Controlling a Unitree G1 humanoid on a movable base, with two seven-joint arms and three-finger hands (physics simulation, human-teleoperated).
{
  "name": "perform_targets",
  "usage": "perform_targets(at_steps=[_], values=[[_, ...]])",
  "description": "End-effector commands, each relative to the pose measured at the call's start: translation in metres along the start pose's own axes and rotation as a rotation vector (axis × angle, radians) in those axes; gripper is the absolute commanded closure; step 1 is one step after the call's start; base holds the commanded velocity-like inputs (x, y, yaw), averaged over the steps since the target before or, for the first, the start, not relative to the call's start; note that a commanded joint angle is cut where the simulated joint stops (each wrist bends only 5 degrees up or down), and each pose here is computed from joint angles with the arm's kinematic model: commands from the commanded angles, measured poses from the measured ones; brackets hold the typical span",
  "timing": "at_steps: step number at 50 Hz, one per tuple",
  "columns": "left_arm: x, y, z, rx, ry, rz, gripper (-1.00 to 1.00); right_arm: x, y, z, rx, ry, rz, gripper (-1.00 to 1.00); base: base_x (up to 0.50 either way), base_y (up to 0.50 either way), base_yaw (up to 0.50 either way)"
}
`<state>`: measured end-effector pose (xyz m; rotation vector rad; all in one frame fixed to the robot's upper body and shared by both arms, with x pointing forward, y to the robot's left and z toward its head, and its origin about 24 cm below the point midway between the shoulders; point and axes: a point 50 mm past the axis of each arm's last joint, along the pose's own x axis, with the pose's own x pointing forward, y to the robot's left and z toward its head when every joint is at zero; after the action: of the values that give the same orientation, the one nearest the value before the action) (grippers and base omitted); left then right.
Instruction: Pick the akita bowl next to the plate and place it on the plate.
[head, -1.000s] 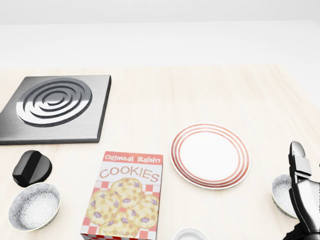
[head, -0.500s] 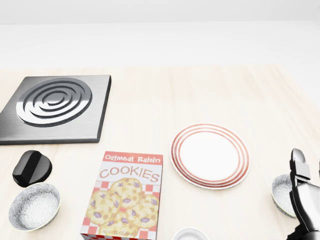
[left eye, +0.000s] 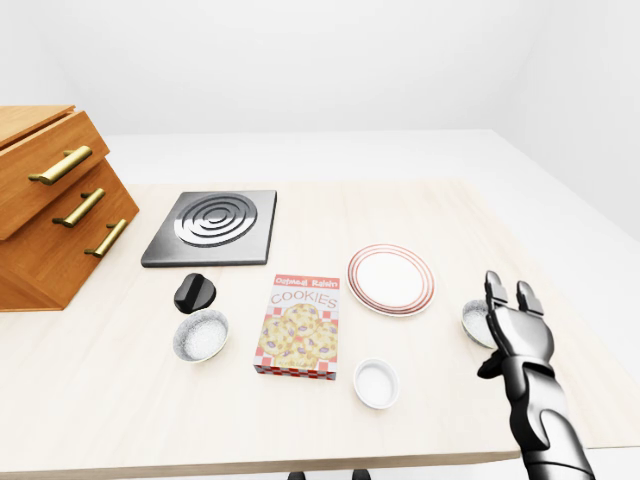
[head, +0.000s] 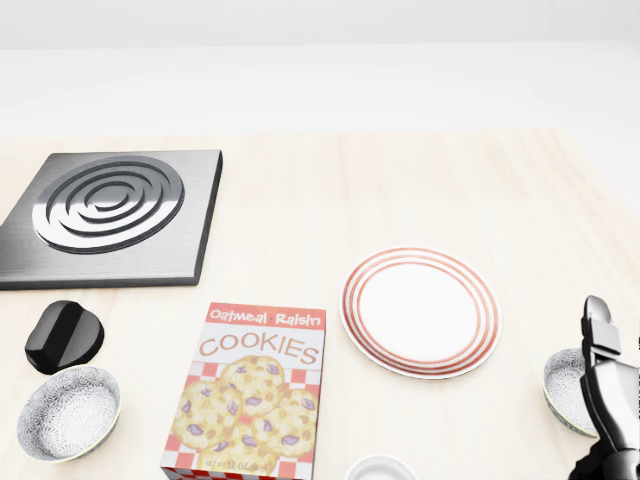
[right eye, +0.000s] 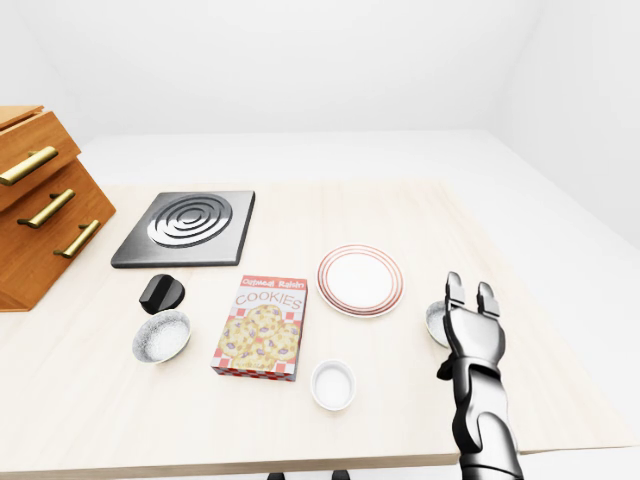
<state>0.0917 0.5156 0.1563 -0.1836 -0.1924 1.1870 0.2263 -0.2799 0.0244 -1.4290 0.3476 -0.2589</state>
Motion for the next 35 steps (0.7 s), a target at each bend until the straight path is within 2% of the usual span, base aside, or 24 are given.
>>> perform_targets(at_steps=[1,21,35], values=[[0.000,0.000,-0.001,0.001,0.005,0.002,-1.00,0.009,0.006,0.000,-0.001,0.000,0.012,-1.00,0.00,0.00,0.00],[0.000,0.001,0.000,0.001,0.001,0.004,-1.00,0.027,0.031,0.000,-0.017,0.012,0.079,-1.00,0.00,0.00,0.00],[0.001,0.001,0.003,0.001,-0.006,0.016,-1.00,0.027,0.068,0.003,-0.003,0.020,0.238,-1.00,0.00,0.00,0.00]])
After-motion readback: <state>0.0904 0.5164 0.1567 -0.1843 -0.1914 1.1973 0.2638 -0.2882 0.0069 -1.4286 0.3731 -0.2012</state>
